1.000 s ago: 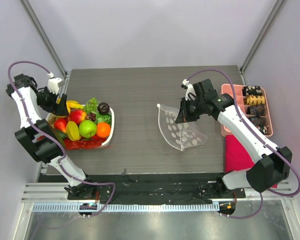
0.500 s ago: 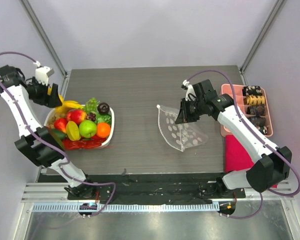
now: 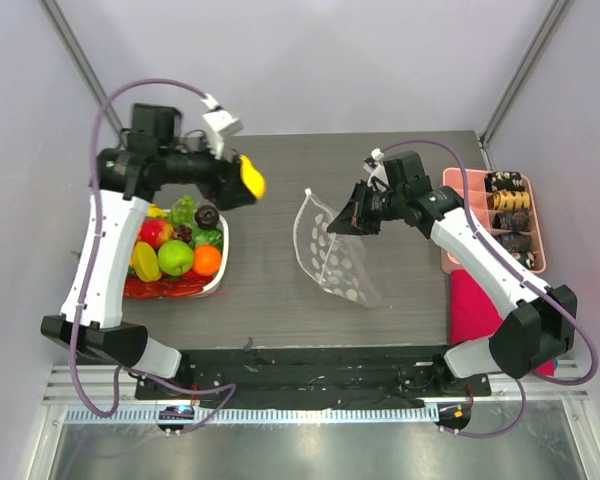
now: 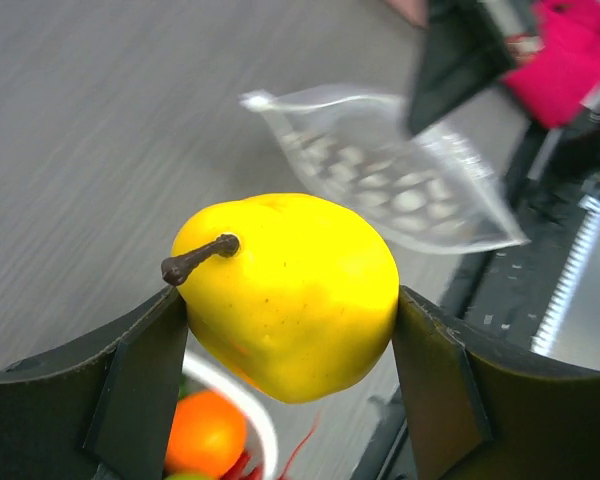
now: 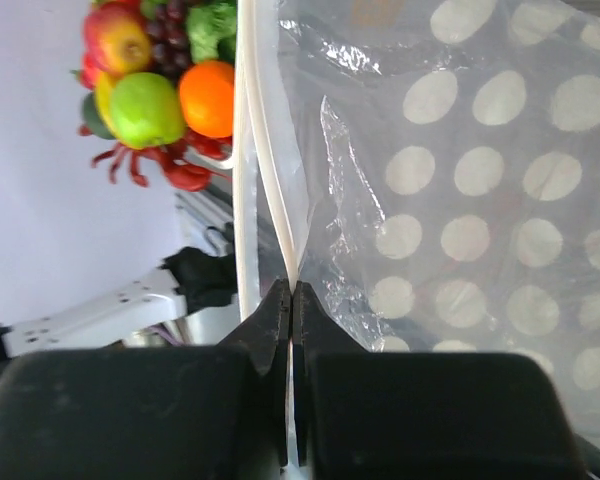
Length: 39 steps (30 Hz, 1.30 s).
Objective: Place the food in the zip-top bag and seal the zipper
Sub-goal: Place the fake fruit in the zipper food storage bag.
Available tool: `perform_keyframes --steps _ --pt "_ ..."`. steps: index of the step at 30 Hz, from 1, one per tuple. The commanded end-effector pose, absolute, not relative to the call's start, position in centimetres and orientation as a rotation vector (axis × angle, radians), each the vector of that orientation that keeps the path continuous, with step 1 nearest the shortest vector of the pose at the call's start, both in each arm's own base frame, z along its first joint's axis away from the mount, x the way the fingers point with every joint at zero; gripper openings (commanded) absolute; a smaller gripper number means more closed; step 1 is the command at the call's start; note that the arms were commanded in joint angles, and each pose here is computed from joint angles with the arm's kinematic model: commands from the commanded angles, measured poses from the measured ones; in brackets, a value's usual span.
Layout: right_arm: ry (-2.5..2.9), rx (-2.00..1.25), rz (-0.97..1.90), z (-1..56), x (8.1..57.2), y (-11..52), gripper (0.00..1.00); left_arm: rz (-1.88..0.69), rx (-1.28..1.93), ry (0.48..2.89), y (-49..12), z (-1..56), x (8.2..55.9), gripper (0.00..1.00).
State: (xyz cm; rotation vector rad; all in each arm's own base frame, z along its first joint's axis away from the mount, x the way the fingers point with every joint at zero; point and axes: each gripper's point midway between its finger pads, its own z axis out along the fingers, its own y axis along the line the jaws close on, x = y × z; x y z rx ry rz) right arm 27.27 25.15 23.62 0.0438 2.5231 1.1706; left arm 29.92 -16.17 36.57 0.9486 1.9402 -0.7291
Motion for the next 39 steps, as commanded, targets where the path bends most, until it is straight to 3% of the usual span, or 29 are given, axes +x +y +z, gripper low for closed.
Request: perform_keyframes --steps 1,11,18,24,31,35,39 --pt "2.431 0.218 1.429 26.9 28.0 27.4 0.01 -0.884 1.031 1.897 -23.4 36.8 27.6 0.54" --pt "2.421 0.237 1.538 25.0 27.1 27.5 0.01 -0.955 1.218 2.005 -29.7 29.9 25.2 0.53" --pt "2.407 0.298 1.582 23.8 27.0 26.0 0.01 -0.78 1.301 2.221 -28.6 23.1 25.3 0.6" --pt "2.34 0.266 1.667 25.3 26.6 26.2 0.01 -0.738 1.292 2.273 -28.3 21.5 25.5 0.71" --pt "2.279 0.256 1.728 26.8 27.1 26.6 0.01 -0.732 1.275 2.251 -28.8 22.9 25.7 0.73" --pt "2.238 0.223 1.757 28.0 27.3 26.9 0.01 -0.648 1.271 2.272 -27.8 23.3 25.8 1.0" --pt "2.232 0.192 1.764 28.0 26.9 26.9 0.01 -0.667 1.216 2.265 -26.4 24.9 25.5 1.0"
